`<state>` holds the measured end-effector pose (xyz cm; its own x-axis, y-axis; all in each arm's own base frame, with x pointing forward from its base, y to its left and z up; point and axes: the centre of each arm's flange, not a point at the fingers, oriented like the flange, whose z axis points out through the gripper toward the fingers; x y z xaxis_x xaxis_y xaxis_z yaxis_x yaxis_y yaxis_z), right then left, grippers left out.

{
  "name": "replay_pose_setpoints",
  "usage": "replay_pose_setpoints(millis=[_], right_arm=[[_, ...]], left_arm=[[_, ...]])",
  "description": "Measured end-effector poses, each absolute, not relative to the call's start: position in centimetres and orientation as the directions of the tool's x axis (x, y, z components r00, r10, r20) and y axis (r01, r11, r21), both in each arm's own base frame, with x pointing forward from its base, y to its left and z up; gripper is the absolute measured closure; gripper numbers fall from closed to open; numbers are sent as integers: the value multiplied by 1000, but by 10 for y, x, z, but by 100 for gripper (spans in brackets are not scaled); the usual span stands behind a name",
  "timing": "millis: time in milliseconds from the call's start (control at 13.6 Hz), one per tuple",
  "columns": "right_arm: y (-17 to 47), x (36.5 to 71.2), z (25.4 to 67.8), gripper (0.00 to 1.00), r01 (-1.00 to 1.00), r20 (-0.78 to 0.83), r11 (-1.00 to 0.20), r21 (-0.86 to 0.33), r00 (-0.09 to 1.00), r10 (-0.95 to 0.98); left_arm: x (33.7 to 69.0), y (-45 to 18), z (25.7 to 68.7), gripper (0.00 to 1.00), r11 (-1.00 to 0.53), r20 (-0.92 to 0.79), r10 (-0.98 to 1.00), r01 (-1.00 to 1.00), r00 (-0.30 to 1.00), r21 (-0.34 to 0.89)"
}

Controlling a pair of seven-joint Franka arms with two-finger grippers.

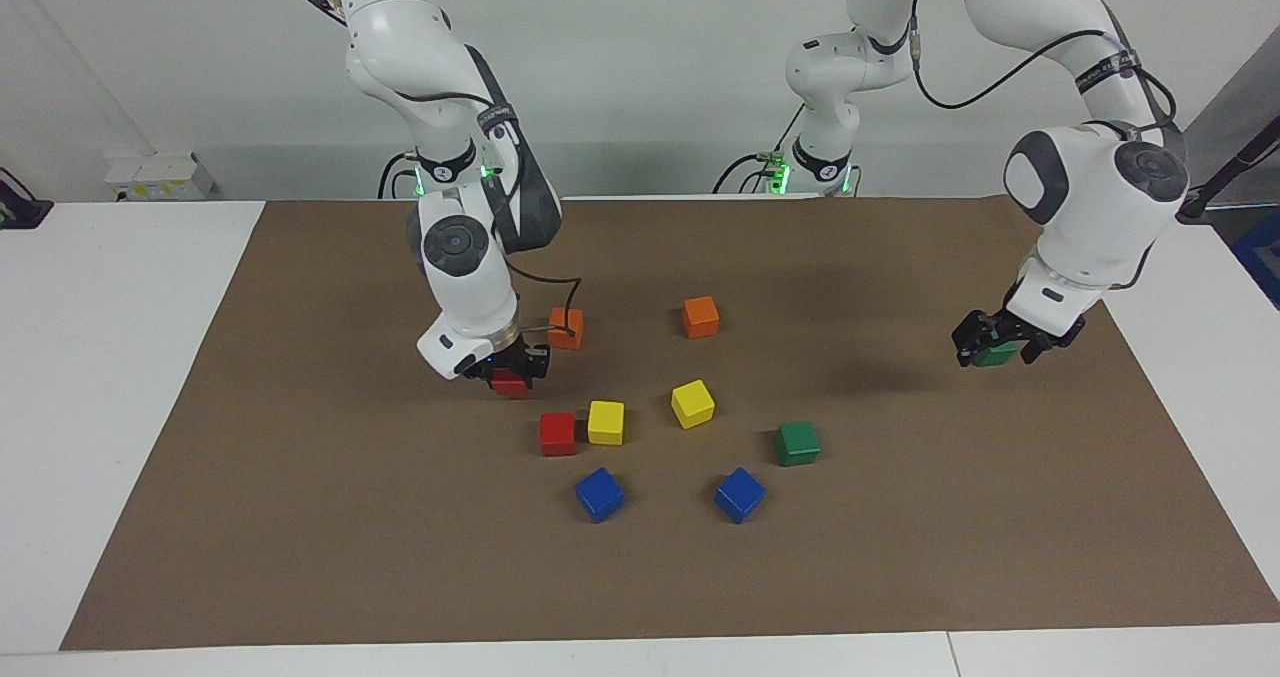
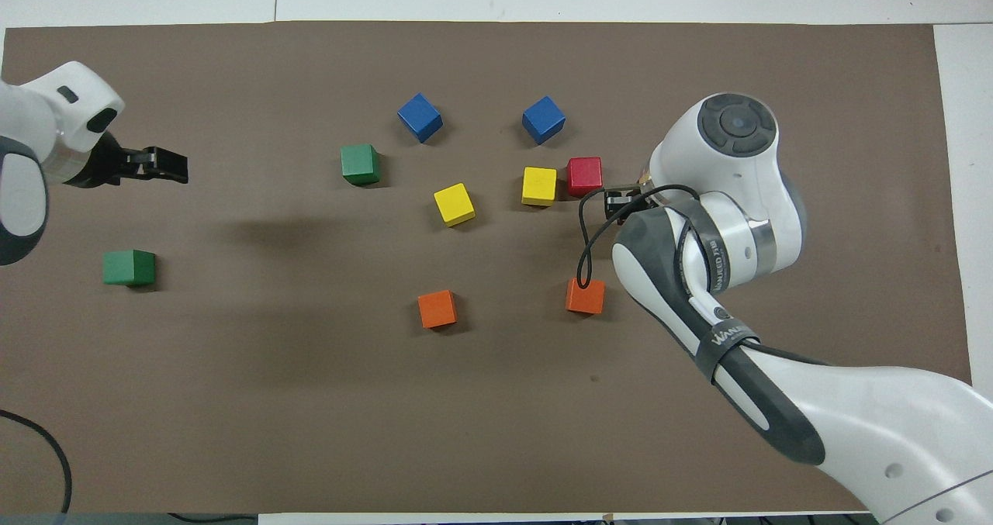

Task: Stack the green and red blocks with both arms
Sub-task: 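Reach the other green cube while the right gripper lifts the red cube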

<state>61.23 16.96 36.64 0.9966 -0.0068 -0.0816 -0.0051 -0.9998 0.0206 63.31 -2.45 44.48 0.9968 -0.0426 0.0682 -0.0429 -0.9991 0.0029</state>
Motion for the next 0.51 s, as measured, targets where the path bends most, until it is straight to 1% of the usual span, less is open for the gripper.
replay_pose_setpoints(millis=[147,220,367,514], right_arm=[[101,633,409,45,70,-70,-997,17,995,68],[51,640,419,45,89,-62,-996,11,994,88],[-42,640,419,45,81,-63,-997,4,995,81],[-96,630,407,45,46,-81,-999,-3,996,46]], left_arm=[[643,-73,445,0,-998,58,-55,-57,997,37],[648,-95,445,0,-997,52,-56,-58,997,48],[661,-133,440,0,-996,44,-68,-71,997,59],[671,-161,422,0,-995,32,-77,-79,997,66]])
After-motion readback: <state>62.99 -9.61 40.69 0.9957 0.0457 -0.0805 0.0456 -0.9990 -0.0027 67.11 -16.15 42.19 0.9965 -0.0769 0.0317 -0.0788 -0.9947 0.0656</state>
